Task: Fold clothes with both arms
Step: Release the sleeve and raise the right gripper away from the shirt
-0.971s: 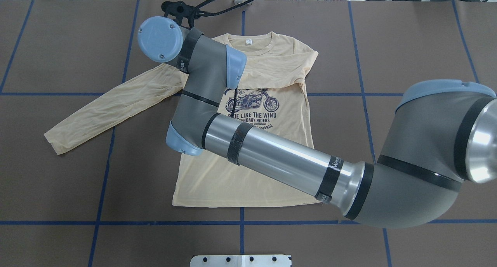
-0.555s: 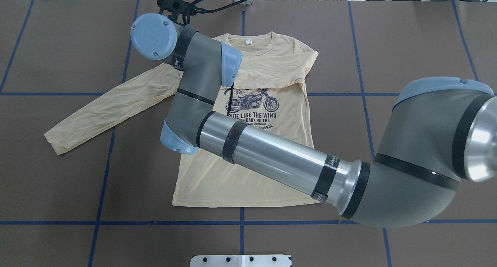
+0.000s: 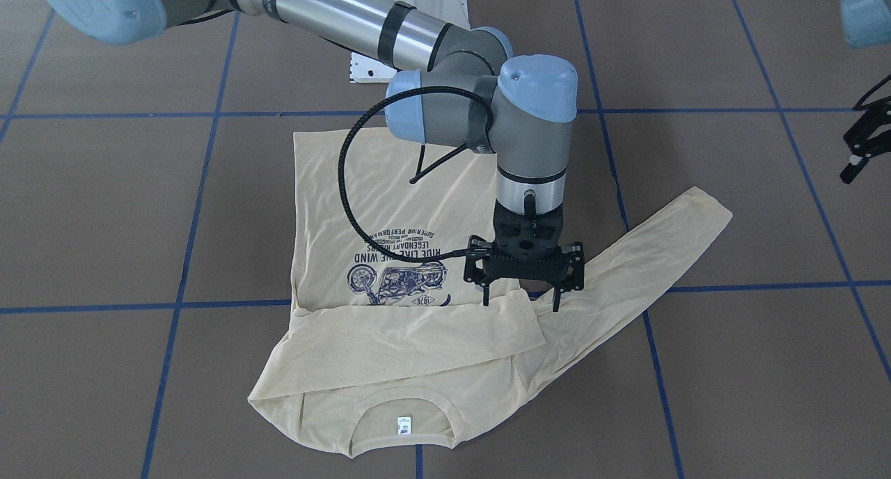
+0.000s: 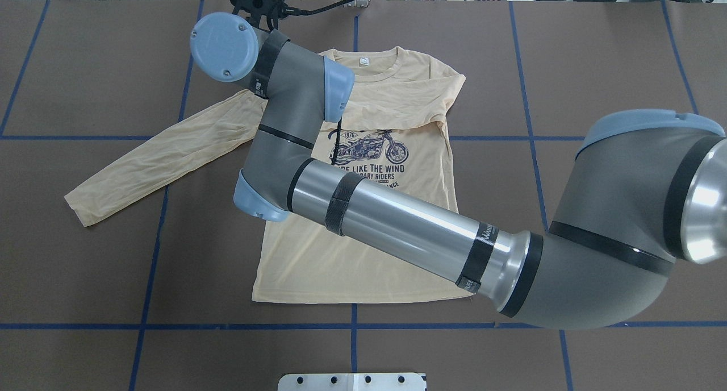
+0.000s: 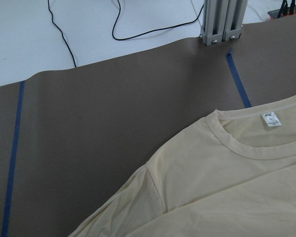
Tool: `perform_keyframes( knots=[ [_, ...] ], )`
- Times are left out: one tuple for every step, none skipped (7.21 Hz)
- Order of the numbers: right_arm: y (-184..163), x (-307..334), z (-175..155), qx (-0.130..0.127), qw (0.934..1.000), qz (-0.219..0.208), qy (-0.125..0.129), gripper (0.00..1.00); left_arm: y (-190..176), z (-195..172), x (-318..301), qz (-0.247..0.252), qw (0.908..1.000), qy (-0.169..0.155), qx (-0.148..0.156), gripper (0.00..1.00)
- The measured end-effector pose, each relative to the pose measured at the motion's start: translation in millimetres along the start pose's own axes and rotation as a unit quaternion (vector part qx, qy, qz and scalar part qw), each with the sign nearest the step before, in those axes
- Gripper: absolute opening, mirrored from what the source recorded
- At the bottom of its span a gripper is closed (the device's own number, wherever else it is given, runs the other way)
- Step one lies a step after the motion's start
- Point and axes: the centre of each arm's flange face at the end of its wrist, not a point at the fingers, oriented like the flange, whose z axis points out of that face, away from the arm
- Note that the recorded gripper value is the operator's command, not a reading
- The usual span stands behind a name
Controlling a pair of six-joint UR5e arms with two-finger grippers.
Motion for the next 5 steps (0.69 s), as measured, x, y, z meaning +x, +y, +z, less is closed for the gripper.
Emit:
perform_keyframes(
  knots=[
    [-19, 37, -14, -0.024, 0.9995, -0.018, 0.009, 1.00, 11, 23, 19, -0.027, 0.9996, -0.006, 0.003, 1.00],
    [-35, 85, -22, -0.042, 0.9983, -0.038, 0.015, 1.00, 26, 41, 34, -0.048, 0.9988, -0.006, 0.007, 1.00],
    [-47, 150, -30, -0.054, 0.9964, -0.064, 0.015, 1.00, 48, 54, 45, -0.068, 0.9976, 0.002, 0.009, 1.00],
    [-55, 223, -42, -0.061, 0.9939, -0.092, 0.011, 1.00, 75, 64, 53, -0.086, 0.9962, 0.008, 0.011, 1.00],
    [-63, 296, -62, -0.069, 0.9903, -0.120, 0.008, 1.00, 103, 73, 58, -0.103, 0.9946, 0.006, 0.011, 1.00]
  ],
)
